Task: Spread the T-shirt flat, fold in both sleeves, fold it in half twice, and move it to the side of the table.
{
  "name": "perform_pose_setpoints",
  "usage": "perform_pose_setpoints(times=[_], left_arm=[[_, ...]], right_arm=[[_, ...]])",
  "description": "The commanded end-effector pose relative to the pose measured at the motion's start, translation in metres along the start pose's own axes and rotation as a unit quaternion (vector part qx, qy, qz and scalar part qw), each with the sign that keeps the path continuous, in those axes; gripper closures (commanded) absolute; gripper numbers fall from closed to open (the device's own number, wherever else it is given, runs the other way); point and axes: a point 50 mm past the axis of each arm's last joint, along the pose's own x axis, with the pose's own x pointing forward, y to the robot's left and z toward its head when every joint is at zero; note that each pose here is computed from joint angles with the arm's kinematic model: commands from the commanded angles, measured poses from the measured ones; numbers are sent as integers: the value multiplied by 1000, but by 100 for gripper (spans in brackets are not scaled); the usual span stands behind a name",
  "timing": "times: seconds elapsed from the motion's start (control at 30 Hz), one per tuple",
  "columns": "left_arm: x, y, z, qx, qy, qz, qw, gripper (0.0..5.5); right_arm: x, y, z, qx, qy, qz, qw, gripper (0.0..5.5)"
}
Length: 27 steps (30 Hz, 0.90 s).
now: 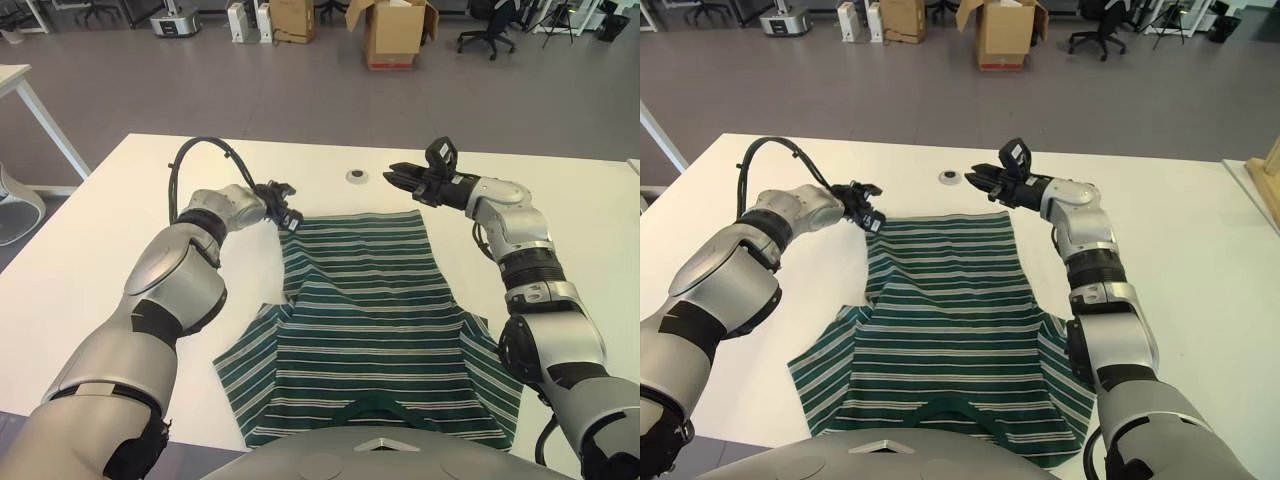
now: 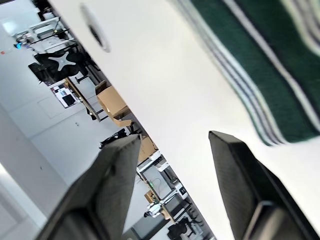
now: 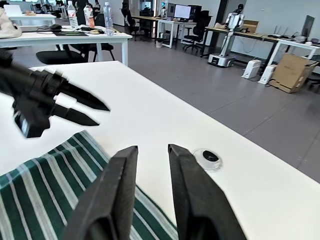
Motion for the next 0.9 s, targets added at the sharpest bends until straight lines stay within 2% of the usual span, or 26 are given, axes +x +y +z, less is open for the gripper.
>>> perform_pose_setpoints(times=[0.03,0.1,0.13,0.23,0.3,0.37,0.43,0.57,0.63,0.8,0.9], left_arm=[[-8,58,11,-168,-91,107,976,299],[-16,65,12,-247,-158,95,951,299],[-18,54,12,-270,-189,44,943,299],[-25,-15,4,-306,-210,-166,913,299],[-31,-47,4,-340,-219,-245,881,299],[-32,-71,11,-362,-227,-293,855,299],[-29,-80,17,-369,-222,-295,853,299],[-12,-68,19,-331,-148,-189,913,299],[-8,-58,16,-274,-111,-148,944,299],[6,-26,28,-206,-97,-61,972,299],[7,-8,22,-157,-64,-11,985,299]], right_arm=[[-22,11,-20,15,49,29,998,437],[-31,19,-27,22,70,48,996,437],[-35,22,-32,23,87,55,994,437],[-42,30,-51,42,136,88,986,437],[-42,35,-61,51,168,115,978,437],[-40,35,-72,54,203,131,969,437],[-35,33,-77,56,221,138,964,437],[-20,21,-89,60,264,106,957,437],[-14,13,-93,80,268,67,958,437],[-1,-10,-85,102,250,-82,959,437],[2,-17,-79,100,240,-119,958,437]])
